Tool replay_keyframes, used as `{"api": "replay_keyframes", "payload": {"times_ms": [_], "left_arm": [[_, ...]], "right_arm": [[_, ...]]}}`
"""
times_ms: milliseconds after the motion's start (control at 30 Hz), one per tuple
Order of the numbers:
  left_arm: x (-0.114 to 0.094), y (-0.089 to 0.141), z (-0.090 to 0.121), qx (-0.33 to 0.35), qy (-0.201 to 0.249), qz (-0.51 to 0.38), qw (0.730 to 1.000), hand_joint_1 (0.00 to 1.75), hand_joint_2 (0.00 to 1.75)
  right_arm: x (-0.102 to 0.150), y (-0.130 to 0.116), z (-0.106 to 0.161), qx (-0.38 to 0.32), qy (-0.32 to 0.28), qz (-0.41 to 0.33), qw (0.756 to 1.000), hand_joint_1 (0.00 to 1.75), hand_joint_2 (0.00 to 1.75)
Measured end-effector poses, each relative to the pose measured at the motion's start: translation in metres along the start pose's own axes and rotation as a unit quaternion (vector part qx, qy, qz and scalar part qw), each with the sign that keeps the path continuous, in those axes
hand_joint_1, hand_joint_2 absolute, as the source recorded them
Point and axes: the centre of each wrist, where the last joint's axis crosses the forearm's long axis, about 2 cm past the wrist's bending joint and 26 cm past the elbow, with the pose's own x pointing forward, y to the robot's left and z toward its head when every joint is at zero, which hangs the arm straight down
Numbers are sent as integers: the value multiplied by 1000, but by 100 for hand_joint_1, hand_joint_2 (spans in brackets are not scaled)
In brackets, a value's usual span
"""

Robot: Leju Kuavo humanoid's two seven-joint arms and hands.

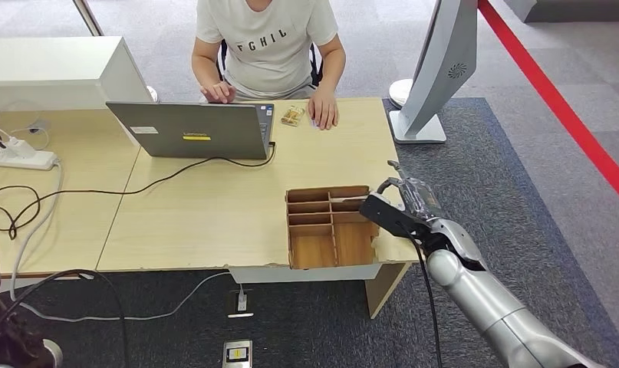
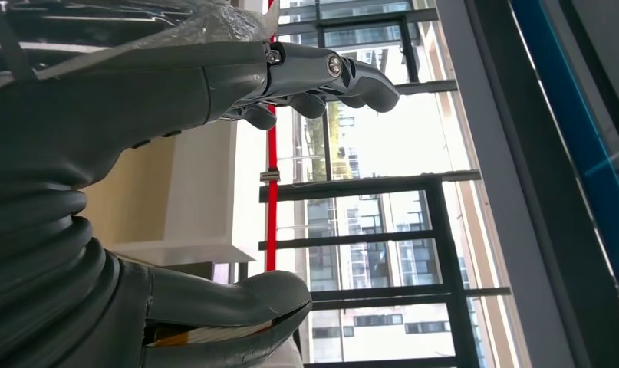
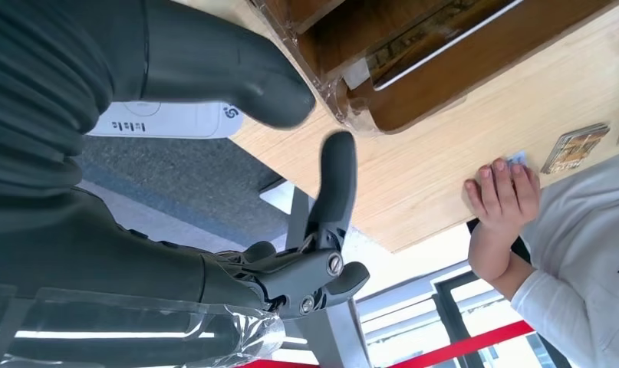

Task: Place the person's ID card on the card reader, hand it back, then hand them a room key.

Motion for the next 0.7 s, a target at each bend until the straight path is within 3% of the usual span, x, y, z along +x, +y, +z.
{"api": "replay_keyframes", "payload": {"times_ms": [700], "left_arm": [[0,0,0,0,-1,1,1000,0,175]], "right_arm": [[5,-15,3,-45,-9,1,999,0,175]]}}
